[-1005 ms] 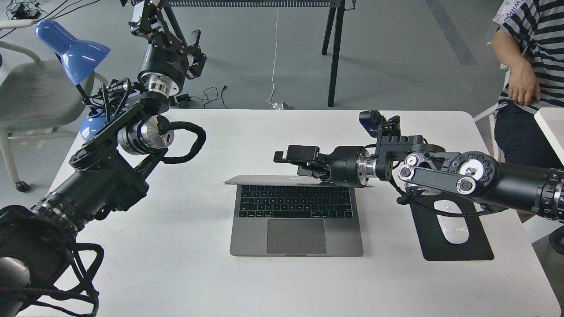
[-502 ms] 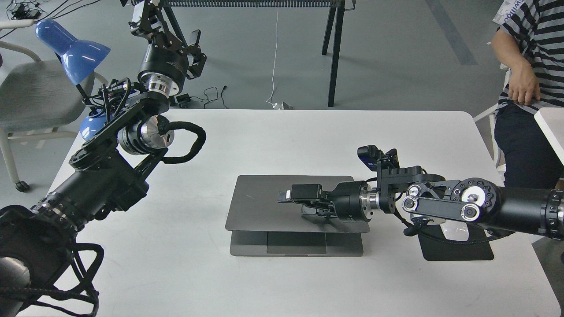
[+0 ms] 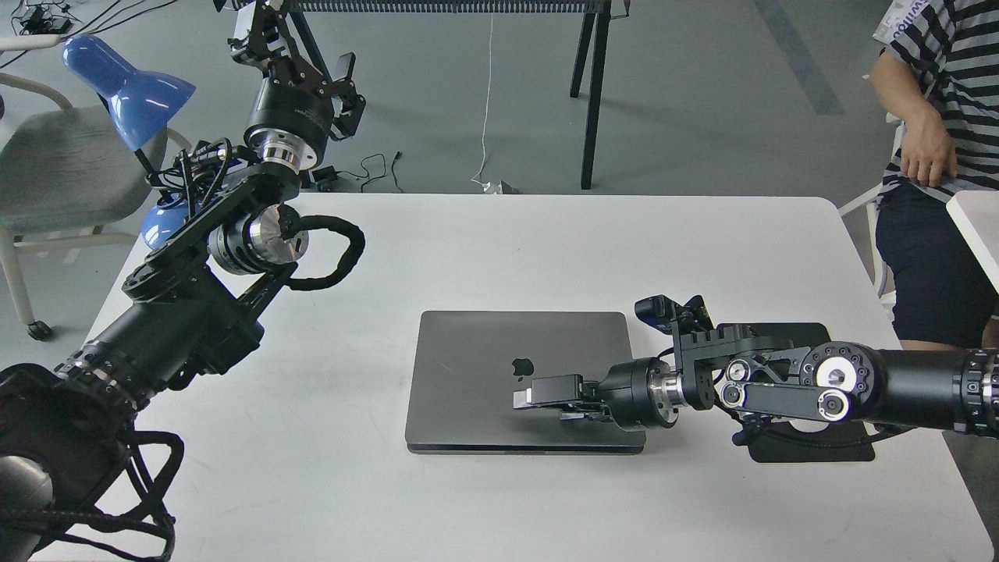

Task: Close notebook with right arm
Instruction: 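Push the screen down toward the keyboard with the right gripper, then lift the right gripper off the closed laptop and withdraw it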

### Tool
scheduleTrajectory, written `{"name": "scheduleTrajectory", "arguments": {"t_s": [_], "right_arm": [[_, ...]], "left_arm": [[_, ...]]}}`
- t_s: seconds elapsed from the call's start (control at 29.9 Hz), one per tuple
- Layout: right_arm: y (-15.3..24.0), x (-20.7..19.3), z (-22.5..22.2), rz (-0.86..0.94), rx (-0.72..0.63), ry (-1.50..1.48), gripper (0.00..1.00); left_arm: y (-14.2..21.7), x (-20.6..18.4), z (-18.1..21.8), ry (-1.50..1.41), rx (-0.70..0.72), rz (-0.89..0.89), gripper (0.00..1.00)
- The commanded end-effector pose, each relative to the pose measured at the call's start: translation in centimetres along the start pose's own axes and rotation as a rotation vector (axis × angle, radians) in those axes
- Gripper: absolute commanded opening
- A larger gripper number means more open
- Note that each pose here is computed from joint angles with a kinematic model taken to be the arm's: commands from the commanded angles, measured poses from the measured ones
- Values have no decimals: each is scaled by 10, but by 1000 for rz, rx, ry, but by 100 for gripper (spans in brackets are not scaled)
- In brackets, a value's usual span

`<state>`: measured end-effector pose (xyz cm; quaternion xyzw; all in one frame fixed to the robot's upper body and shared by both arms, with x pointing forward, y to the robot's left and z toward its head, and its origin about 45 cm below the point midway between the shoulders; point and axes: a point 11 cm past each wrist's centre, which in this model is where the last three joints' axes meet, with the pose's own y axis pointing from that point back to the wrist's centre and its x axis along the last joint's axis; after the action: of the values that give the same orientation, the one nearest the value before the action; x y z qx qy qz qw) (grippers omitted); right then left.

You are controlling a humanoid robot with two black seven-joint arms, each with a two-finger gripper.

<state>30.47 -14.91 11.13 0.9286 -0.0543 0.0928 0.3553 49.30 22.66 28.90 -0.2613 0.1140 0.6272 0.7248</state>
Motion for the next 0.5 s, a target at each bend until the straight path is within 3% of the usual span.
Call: {"name": "scheduleTrajectory", "arguments": {"t_s": [0.0,0.27,0.47], "right_arm": [[3,3,17,20,-65,33,100],[7,15,15,49,-71,54,100],[19,70,-38,236,105,22,100]], "left_arm": [[0,0,0,0,0,0,100],[0,0,0,0,0,0,100],[0,0,0,0,0,0,100]]}}
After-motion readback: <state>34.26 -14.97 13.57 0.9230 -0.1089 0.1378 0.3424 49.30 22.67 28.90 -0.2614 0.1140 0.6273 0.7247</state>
